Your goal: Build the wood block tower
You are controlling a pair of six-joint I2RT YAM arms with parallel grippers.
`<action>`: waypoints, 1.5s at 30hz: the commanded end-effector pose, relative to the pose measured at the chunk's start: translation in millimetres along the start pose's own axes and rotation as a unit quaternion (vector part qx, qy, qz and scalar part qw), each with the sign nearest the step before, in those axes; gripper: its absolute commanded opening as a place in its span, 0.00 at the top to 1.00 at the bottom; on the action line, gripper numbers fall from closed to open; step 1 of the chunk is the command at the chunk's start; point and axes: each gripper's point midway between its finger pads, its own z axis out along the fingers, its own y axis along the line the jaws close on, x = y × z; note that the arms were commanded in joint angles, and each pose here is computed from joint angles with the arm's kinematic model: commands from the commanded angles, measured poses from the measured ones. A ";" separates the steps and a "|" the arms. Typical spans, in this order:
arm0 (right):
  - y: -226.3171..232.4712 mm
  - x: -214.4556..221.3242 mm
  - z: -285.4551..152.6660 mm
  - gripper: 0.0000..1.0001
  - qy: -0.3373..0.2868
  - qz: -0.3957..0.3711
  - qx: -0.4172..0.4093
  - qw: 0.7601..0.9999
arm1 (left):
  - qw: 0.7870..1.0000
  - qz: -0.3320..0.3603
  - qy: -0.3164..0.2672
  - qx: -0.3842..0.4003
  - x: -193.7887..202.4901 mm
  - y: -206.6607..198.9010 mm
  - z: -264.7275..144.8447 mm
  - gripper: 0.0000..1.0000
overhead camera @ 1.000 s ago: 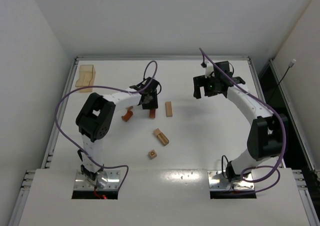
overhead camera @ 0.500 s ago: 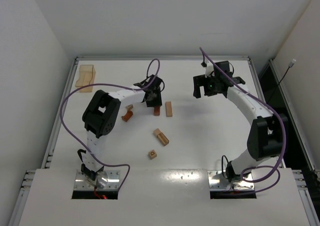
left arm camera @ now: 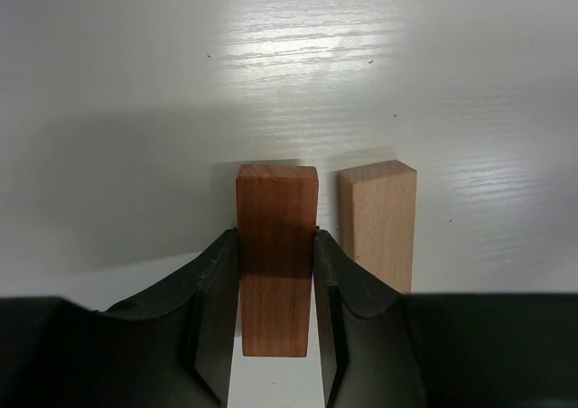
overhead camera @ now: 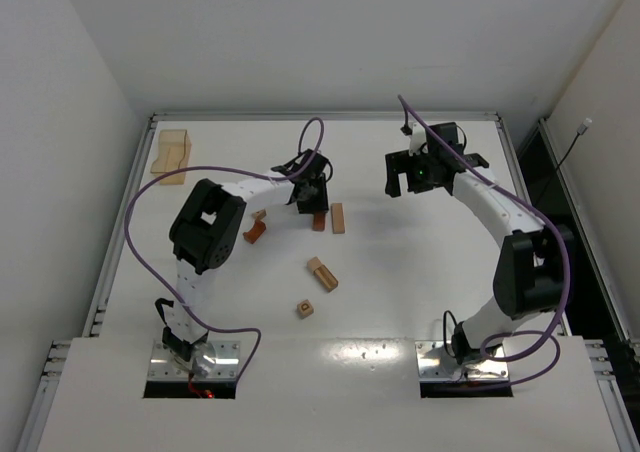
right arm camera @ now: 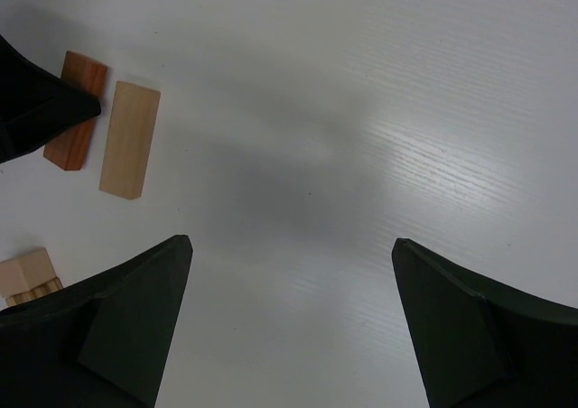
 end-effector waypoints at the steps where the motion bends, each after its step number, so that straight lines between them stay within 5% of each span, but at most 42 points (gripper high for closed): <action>1: 2.5 -14.3 -0.6 0.10 -0.023 0.003 -0.008 1.000 | 1.000 0.001 0.006 0.015 9.6 -11.1 -2.8 1.00; 32: 4.1 -14.4 -0.6 0.10 -0.023 0.003 -0.013 1.000 | 0.999 0.009 -0.013 0.035 1.7 -16.5 -22.9 0.59; 37: 4.1 -14.4 -0.6 0.10 -0.023 0.003 -0.013 1.000 | 0.999 0.014 -0.013 0.035 1.7 -16.1 -22.9 0.59; 45: 3.7 -12.1 2.2 0.10 -0.019 0.004 -0.013 1.000 | 0.993 0.020 -0.097 0.071 -43.7 -31.4 -82.0 0.61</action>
